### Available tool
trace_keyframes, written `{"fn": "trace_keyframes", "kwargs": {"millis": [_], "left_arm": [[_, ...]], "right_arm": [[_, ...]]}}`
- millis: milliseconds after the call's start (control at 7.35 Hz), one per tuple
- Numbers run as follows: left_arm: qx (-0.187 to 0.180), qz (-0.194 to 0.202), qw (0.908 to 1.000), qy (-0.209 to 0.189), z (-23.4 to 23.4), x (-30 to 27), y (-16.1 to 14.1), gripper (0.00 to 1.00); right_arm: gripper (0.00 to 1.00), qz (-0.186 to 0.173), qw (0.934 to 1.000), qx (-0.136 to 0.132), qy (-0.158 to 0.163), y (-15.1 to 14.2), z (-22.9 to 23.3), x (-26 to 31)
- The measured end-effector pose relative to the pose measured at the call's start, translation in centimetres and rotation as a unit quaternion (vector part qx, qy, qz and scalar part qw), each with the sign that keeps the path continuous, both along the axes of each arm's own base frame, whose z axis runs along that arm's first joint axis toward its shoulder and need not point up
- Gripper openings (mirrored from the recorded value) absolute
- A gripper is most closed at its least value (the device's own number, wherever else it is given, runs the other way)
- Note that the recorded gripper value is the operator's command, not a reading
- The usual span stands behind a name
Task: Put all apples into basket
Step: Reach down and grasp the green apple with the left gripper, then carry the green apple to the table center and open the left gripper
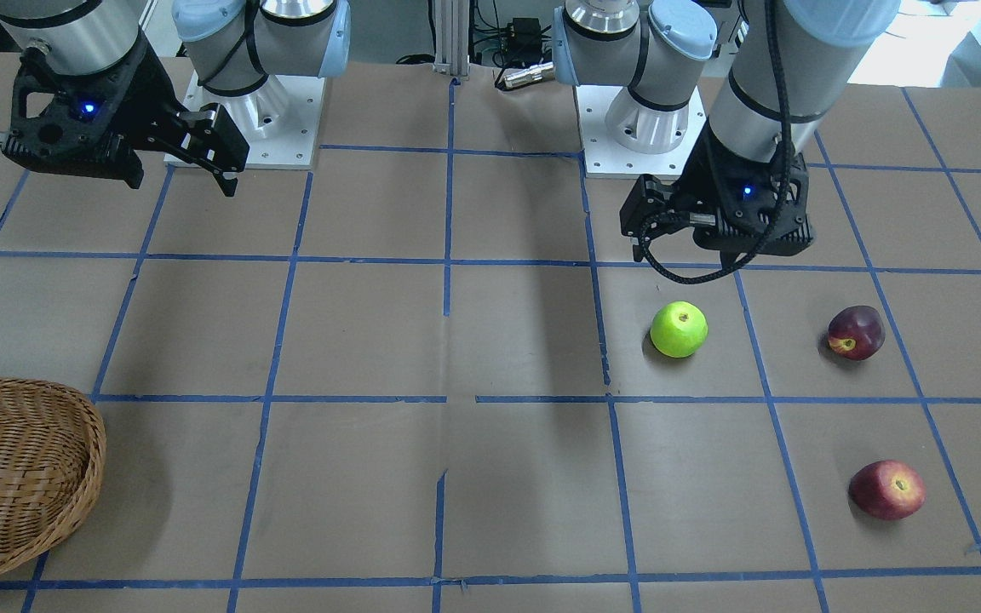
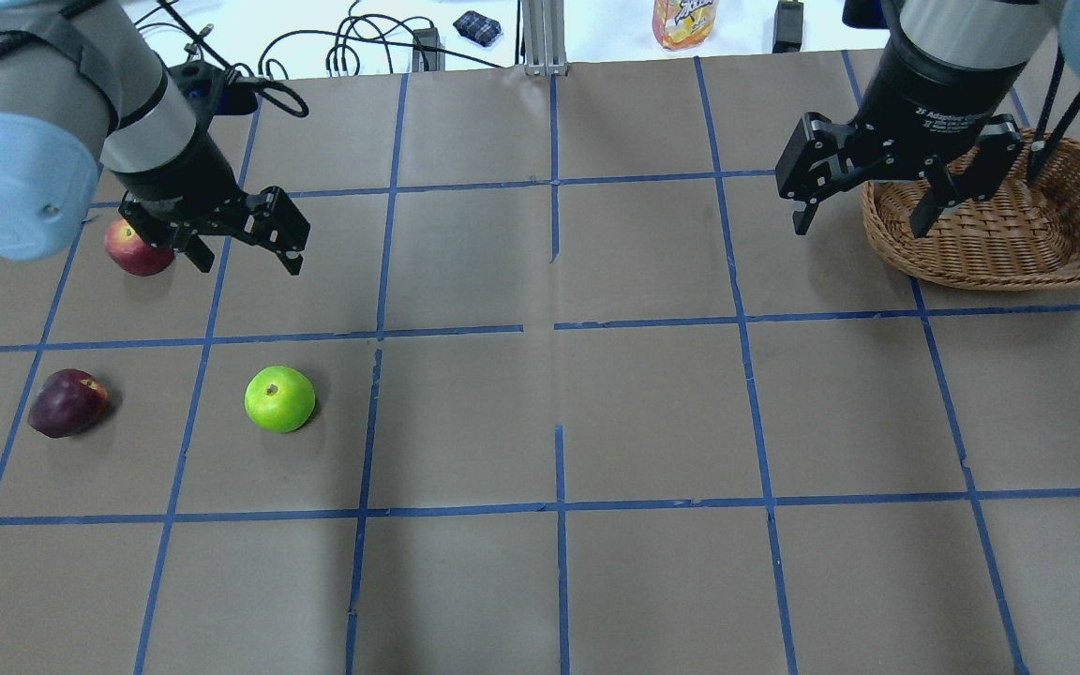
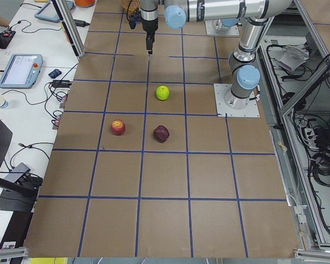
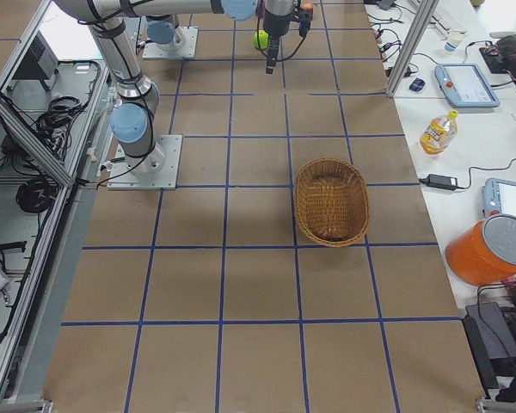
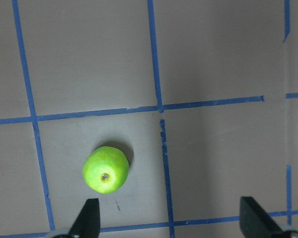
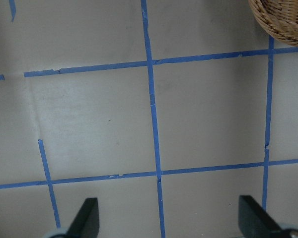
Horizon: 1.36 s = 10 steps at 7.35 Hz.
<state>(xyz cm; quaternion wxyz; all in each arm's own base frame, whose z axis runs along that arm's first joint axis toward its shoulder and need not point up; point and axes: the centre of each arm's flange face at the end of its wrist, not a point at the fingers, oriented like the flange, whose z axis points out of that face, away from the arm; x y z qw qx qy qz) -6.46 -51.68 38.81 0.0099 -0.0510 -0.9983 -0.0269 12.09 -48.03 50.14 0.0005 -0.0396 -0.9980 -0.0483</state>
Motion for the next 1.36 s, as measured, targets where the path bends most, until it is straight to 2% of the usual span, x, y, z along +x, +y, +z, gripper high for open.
{"fn": "trace_keyframes", "kwargs": {"millis": [272, 545, 1089, 1225, 1361], "left_arm": [[0.006, -0.01, 0.9999, 0.004, -7.1, 2.8, 1.8, 1.0], [0.029, -0.008, 0.9995, 0.007, -12.8, 3.2, 3.3, 1.0], [0.043, -0.005, 0.999, -0.009, -18.5, 3.9, 2.6, 1.0], [0.047, -0.004, 0.9988, -0.009, -19.4, 3.9, 2.6, 0.82], [0.052, -0.004, 0.9986, -0.008, -20.0, 3.9, 2.8, 0.37]], "right_arm": [[1.0, 0.0, 1.0, 0.001, -0.001, 0.6, -0.3, 0.0], [1.0, 0.0, 1.0, 0.0, -0.001, 0.8, -0.3, 0.0], [1.0, 0.001, 1.0, -0.001, 0.0, 0.9, -0.2, 0.0], [1.0, 0.001, 1.0, -0.001, 0.0, 0.9, -0.2, 0.0], [1.0, 0.001, 1.0, -0.001, 0.0, 0.9, -0.2, 0.0]]}}
